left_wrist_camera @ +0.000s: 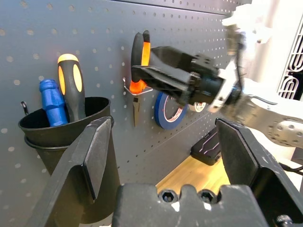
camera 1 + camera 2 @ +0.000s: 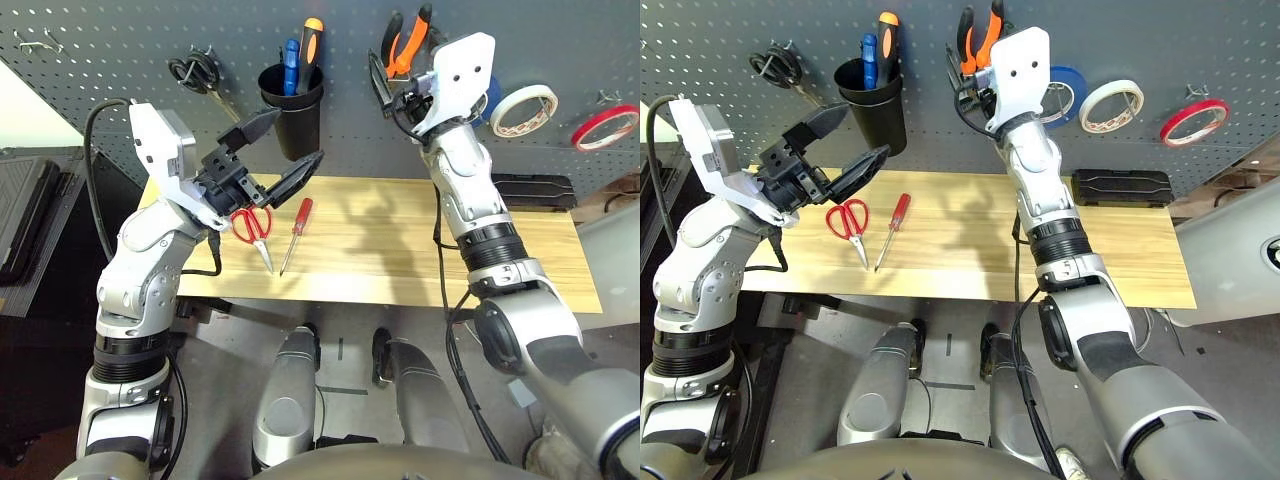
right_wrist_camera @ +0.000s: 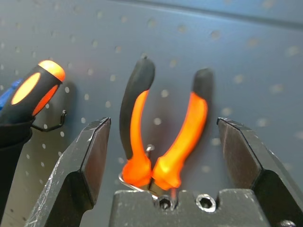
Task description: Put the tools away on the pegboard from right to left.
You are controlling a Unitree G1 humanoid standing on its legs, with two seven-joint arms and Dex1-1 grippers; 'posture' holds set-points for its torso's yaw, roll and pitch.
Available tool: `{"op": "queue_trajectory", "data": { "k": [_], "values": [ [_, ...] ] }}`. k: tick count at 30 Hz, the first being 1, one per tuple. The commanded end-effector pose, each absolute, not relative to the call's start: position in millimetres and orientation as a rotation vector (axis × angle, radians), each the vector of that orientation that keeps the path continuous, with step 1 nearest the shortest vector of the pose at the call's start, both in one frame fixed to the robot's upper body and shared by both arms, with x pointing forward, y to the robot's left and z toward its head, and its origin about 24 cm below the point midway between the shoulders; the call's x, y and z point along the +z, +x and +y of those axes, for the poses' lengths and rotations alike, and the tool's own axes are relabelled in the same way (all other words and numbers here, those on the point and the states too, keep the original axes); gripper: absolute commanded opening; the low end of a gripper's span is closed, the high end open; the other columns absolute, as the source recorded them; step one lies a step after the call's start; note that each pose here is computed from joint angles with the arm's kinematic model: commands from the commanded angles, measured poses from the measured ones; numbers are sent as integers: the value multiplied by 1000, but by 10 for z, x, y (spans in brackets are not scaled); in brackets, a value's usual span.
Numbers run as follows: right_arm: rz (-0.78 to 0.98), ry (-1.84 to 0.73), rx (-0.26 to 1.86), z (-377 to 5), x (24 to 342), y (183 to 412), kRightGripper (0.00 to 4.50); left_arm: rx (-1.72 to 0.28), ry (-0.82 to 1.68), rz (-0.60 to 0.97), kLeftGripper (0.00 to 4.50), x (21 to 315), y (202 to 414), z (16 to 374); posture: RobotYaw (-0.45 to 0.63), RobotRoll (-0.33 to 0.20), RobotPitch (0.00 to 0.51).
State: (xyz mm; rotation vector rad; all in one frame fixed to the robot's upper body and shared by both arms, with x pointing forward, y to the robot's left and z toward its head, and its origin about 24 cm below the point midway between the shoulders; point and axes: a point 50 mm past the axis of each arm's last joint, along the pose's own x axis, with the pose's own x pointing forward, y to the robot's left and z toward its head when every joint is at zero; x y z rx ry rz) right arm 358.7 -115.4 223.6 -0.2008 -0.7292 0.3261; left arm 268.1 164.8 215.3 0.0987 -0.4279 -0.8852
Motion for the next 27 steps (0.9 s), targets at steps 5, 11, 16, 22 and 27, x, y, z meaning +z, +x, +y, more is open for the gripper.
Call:
{"op": "queue_trajectory", "data": {
  "k": [5, 11, 16, 22, 27],
  "values": [
    [-802, -342, 453, -1336, 2037, 3207, 4461, -894, 111, -411, 4500, 2101, 2671, 1639, 324, 0, 247],
    [-578, -408, 605, -1440, 1654, 3039, 4461, -880, 112, -364, 4500, 1986, 2685, 1654, 316, 0, 251],
    [-356, -451, 770, -1519, 1301, 2897, 4461, -854, 117, -298, 4500, 1828, 2703, 1656, 306, 0, 258],
    [-159, -519, 922, -1624, 974, 2731, 4461, -806, 118, -203, 4500, 1566, 2725, 1624, 302, 0, 263],
    [-16, -551, 986, -1689, 767, 2638, 4461, -733, 102, -94, 4500, 1281, 2746, 1572, 299, 0, 267]
  ]
}}
